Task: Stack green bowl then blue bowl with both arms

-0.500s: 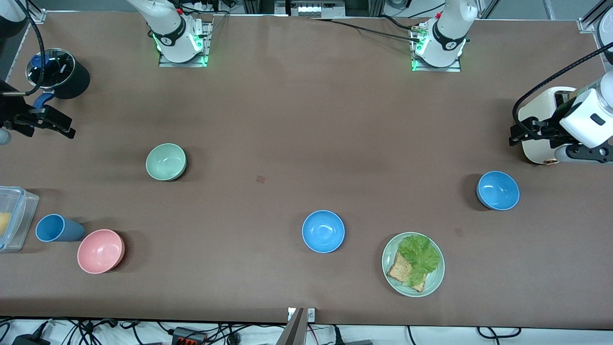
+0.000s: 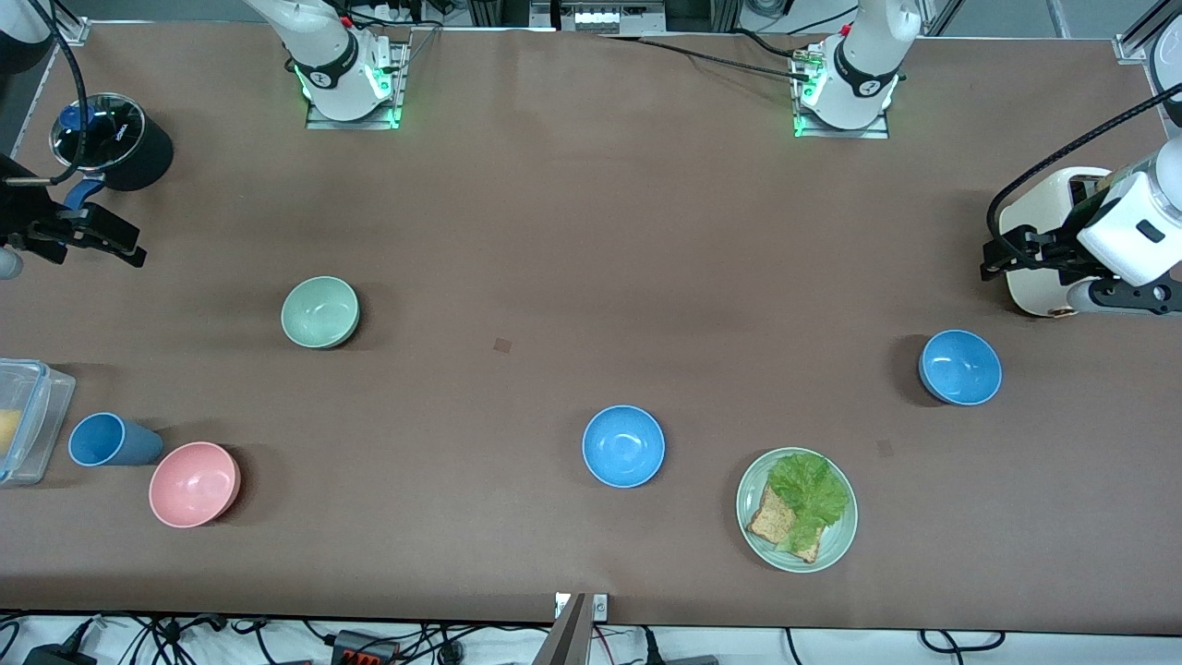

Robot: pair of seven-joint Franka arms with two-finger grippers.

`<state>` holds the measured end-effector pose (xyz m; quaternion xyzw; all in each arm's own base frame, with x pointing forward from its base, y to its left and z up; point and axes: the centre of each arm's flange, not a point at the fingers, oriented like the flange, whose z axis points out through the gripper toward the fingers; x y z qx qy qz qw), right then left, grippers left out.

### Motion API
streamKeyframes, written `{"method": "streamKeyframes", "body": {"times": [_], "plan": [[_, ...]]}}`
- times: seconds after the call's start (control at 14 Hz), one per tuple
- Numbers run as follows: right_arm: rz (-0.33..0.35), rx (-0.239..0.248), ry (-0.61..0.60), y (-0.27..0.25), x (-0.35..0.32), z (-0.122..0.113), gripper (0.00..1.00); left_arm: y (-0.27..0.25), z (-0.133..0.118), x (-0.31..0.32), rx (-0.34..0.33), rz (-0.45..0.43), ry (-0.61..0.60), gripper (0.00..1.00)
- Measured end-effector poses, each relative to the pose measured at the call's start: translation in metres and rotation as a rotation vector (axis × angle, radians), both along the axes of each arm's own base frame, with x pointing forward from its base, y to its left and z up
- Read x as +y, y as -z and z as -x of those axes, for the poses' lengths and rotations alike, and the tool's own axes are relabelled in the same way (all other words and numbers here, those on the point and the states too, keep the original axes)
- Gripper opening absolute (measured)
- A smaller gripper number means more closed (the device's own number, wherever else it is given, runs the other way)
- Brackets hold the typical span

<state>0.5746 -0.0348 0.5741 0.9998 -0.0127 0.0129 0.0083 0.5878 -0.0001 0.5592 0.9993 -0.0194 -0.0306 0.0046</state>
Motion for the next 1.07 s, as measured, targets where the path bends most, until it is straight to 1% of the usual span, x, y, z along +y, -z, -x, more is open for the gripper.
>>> {"method": "streamKeyframes", "body": {"times": [0.07, 0.21, 0.43, 0.57, 0.71, 0.86, 0.93, 1.07], "plan": [[-0.001, 0.02, 0.0, 0.011, 0.0, -0.003, 1.0, 0.003, -0.001, 0.002, 0.005, 0.0, -0.003, 1.0], [-0.002, 0.087, -0.002, 0.05, 0.001, -0.015, 1.0, 0.012, -0.002, 0.006, 0.033, -0.001, -0.01, 1.0], [-0.004, 0.202, -0.03, 0.135, 0.017, -0.04, 1.0, 0.032, -0.008, 0.015, 0.066, -0.003, -0.025, 1.0], [-0.004, 0.271, -0.037, 0.189, 0.021, -0.048, 1.0, 0.054, -0.019, 0.032, 0.078, -0.005, -0.054, 1.0], [-0.005, 0.331, -0.037, 0.234, 0.02, -0.049, 1.0, 0.091, -0.037, 0.062, 0.071, -0.004, -0.062, 1.0], [-0.006, 0.387, -0.035, 0.27, 0.019, -0.046, 1.0, 0.137, -0.057, 0.094, 0.039, -0.004, -0.01, 1.0], [-0.007, 0.405, -0.035, 0.286, 0.019, -0.046, 1.0, 0.161, -0.065, 0.108, 0.028, -0.005, 0.013, 1.0], [-0.007, 0.43, -0.036, 0.314, 0.019, -0.046, 1.0, 0.205, -0.071, 0.143, 0.022, -0.005, 0.033, 1.0]]}}
